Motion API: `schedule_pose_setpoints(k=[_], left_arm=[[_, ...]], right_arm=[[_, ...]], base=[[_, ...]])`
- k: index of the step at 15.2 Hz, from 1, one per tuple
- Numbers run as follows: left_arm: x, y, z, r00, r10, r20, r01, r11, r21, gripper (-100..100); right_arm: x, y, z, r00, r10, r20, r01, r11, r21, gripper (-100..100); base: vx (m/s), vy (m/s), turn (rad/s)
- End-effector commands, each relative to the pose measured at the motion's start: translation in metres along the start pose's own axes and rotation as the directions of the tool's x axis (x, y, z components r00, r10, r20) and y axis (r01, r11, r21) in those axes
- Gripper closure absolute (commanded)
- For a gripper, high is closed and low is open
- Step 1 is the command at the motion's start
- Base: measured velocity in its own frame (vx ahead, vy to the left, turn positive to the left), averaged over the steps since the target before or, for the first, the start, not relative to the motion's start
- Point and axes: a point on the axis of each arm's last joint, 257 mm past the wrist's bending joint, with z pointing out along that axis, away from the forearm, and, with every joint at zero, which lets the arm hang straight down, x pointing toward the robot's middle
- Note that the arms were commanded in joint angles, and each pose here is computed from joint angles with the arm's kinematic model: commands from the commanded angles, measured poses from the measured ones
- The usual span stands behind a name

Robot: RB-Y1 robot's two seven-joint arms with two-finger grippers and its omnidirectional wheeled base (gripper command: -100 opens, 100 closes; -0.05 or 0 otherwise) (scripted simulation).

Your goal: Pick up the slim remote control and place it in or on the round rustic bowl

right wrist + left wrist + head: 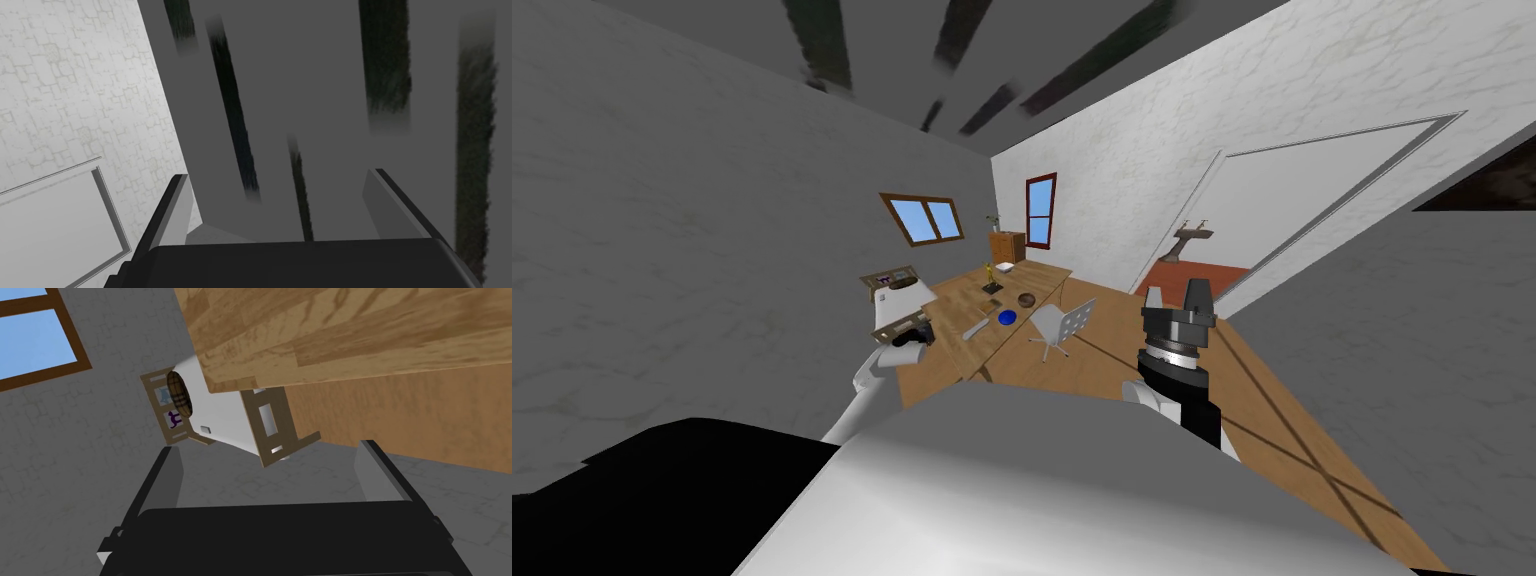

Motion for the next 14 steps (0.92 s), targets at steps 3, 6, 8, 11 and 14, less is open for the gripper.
schedule_pose_setpoints(k=[3,6,8,11,14], left_arm=[[-0.026,0.019,0.006,0.997,-0.042,0.058,0.047,0.995,-0.088,-100],[-0.045,0.034,0.010,0.991,-0.079,0.104,0.094,0.984,-0.150,-100],[-0.061,0.049,0.011,0.982,-0.116,0.148,0.145,0.968,-0.206,-100],[-0.076,0.066,0.011,0.970,-0.151,0.192,0.199,0.944,-0.264,-100],[-0.087,0.083,0.009,0.955,-0.185,0.234,0.254,0.915,-0.315,-100]], right_arm=[[0.000,0.000,0.000,1.000,0.000,0.000,0.000,1.000,0.000,0],[0.000,0.000,0.000,1.000,0.000,0.000,0.000,1.000,0.000,0],[0.000,0.000,0.000,1.000,0.000,0.000,0.000,1.000,0.000,0],[0.000,0.000,0.000,1.000,0.000,0.000,0.000,1.000,0.000,0],[0.000,0.000,0.000,1.000,0.000,0.000,0.000,1.000,0.000,0]], base=[[0.034,-0.016,-0.138],[0.039,-0.014,-0.139],[0.047,-0.018,-0.190],[0.038,-0.008,-0.133],[0.052,-0.007,-0.172]])
